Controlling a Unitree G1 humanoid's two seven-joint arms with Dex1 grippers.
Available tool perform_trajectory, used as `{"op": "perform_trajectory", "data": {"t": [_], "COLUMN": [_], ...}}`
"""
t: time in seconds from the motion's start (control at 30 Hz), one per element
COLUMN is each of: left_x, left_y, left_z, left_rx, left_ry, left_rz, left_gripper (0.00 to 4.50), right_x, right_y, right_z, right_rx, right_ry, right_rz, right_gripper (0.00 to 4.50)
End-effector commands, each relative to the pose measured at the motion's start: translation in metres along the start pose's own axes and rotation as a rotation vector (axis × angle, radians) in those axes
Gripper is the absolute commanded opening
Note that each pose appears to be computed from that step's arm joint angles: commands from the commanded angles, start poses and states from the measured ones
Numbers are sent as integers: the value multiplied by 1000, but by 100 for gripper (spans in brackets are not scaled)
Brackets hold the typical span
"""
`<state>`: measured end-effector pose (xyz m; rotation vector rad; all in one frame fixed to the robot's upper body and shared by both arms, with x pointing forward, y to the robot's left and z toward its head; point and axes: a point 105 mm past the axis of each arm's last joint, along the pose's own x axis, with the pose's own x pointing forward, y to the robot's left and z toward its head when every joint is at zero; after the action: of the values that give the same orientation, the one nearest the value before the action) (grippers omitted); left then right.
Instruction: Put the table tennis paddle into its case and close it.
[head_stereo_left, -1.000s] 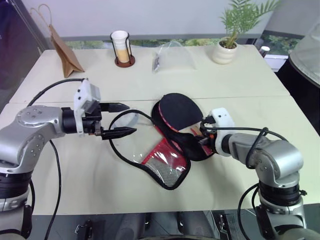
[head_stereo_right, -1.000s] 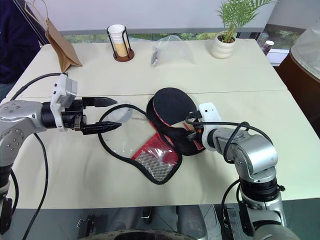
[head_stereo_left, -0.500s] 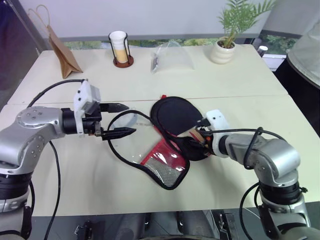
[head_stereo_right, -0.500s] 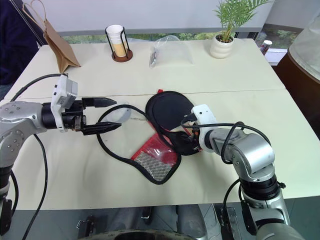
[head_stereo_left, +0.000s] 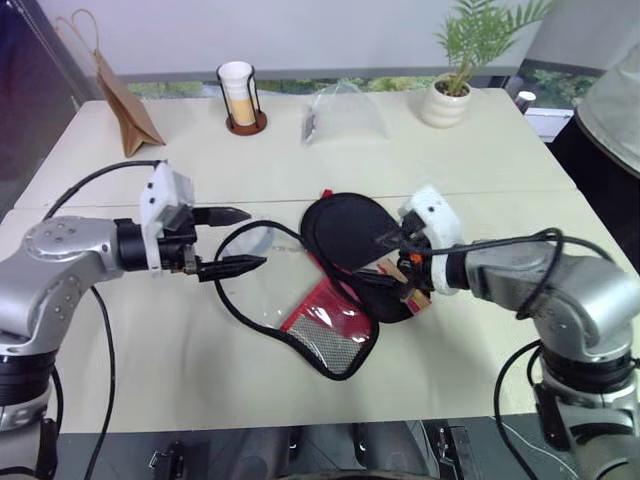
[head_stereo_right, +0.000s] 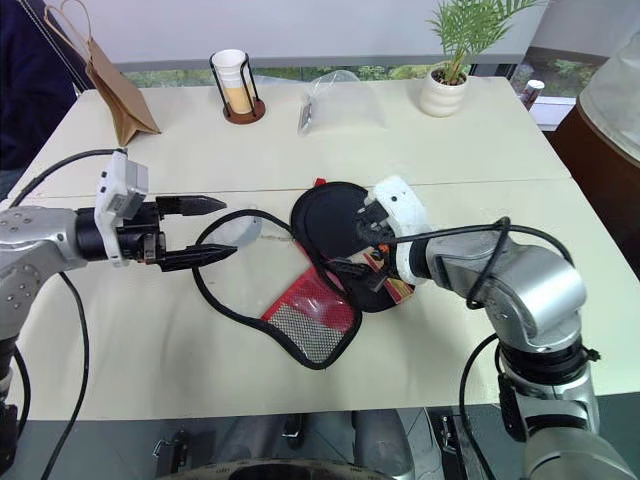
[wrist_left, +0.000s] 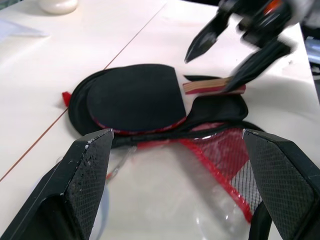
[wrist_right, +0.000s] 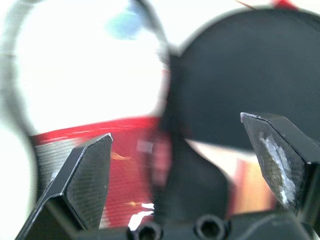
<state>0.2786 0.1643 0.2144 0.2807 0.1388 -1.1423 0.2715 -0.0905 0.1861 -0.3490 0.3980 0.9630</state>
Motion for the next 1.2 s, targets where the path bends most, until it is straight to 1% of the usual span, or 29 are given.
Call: {"op": "perform_trajectory", "data": {"t": [0.03, 0.13, 0.23, 0.33, 0.4, 0.53, 0.6, 0.67, 0.77, 0.83, 0.9, 1.03, 1.13, 1.2], "left_x": [-20, -27, -38, -56, -70, -87, -93, -96, -81, -70, -63, -38, -24, -8], "left_y": [13, 17, 18, 24, 23, 15, 11, 8, 6, 6, 6, -3, 0, 4], "left_z": [6, 5, -1, -13, -24, -40, -54, -66, -80, -85, -89, -106, -109, -104], "left_rx": [45, 49, 38, 18, 2, -41, -43, -37, 12, 38, 56, 77, 130, 150], "left_ry": [14, 37, 72, 117, 159, 189, 231, 260, 244, 226, 218, 178, 146, 74], "left_rz": [67, 76, 91, 141, 155, 152, 145, 140, 127, 113, 105, 37, 41, 55], "left_gripper": [428, 428, 428, 428, 428, 428, 428, 428, 428, 428, 428, 428, 428, 428], "right_x": [-4, -1, 7, 7, 2, -18, -27, -35, -54, -61, -65, -71, -74, -77], "right_y": [18, 22, 8, -12, -27, -50, -54, -52, -39, -34, -32, -29, -30, -30], "right_z": [18, 19, 16, 15, 19, 25, 24, 24, 36, 39, 41, 39, 41, 44], "right_rx": [-182, -279, -311, -328, -302, -277, -269, -273, -279, -306, -318, -360, -366, -365], "right_ry": [-73, -80, -75, -86, -116, -194, -214, -229, -284, -294, -288, -247, -239, -243], "right_rz": [143, 206, 188, 158, 136, 123, 143, 187, 274, 293, 298, 287, 260, 240], "right_gripper": [447, 447, 447, 447, 447, 447, 447, 447, 447, 447, 447, 447, 447, 447]}}
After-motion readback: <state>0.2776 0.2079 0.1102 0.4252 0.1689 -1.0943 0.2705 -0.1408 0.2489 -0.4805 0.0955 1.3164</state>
